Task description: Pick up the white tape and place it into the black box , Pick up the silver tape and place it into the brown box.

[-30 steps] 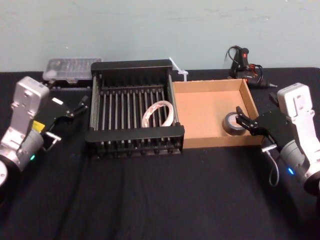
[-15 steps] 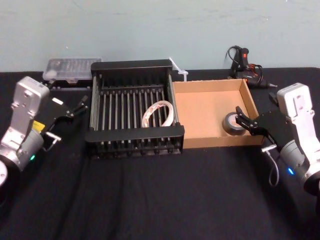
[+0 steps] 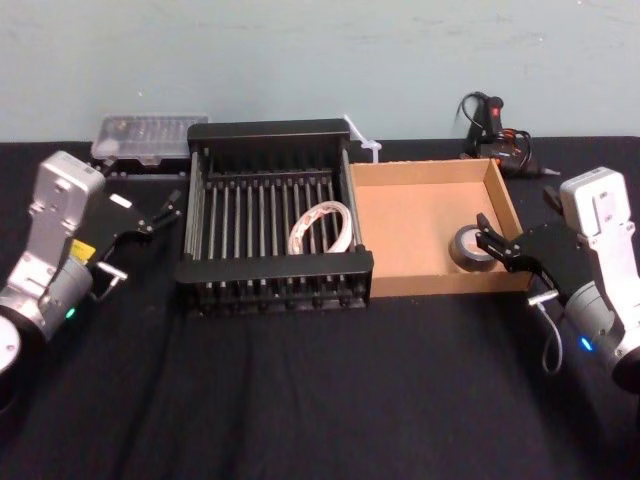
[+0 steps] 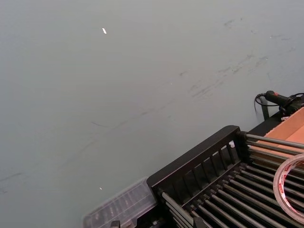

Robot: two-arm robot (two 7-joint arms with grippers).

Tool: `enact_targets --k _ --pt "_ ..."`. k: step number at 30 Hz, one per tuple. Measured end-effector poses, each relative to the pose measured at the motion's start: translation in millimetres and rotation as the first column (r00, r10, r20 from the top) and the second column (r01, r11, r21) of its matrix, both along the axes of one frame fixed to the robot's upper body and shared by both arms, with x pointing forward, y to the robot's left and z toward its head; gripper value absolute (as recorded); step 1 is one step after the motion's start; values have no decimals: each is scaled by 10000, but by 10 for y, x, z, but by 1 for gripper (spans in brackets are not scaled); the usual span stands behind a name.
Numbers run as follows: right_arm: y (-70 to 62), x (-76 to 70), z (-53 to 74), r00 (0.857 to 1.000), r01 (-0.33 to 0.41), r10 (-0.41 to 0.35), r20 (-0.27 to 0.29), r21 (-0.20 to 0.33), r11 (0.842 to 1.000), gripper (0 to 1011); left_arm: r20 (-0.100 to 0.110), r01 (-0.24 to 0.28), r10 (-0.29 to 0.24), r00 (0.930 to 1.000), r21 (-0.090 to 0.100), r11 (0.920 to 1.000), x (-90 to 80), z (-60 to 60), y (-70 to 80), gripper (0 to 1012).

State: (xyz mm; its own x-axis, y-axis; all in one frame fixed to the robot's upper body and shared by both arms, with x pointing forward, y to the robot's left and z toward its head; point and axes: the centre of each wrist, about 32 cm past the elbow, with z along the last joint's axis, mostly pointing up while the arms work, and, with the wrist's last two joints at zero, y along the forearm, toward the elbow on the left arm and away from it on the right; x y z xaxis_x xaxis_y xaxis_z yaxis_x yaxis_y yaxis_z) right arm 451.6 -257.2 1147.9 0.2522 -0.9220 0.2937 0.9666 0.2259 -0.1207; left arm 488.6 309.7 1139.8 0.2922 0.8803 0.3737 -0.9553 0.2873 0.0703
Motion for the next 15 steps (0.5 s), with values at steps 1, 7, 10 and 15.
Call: enact_targets --k 1,7,10,15 --pt "0 0 0 10000 1 -1 0 0 10000 1002 0 0 0 10000 1 10000 0 0 0 1001" --pt "0 0 0 10000 1 -1 -1 0 10000 1000 0 0 0 10000 1 10000 0 0 0 1001" --pt "0 0 0 10000 1 -1 -2 -1 10000 1002 0 1 -1 10000 1 10000 0 0 0 1002" --pt "0 0 0 10000 1 -1 -2 -1 10000 1000 0 1 -1 10000 1 10000 0 0 0 1001"
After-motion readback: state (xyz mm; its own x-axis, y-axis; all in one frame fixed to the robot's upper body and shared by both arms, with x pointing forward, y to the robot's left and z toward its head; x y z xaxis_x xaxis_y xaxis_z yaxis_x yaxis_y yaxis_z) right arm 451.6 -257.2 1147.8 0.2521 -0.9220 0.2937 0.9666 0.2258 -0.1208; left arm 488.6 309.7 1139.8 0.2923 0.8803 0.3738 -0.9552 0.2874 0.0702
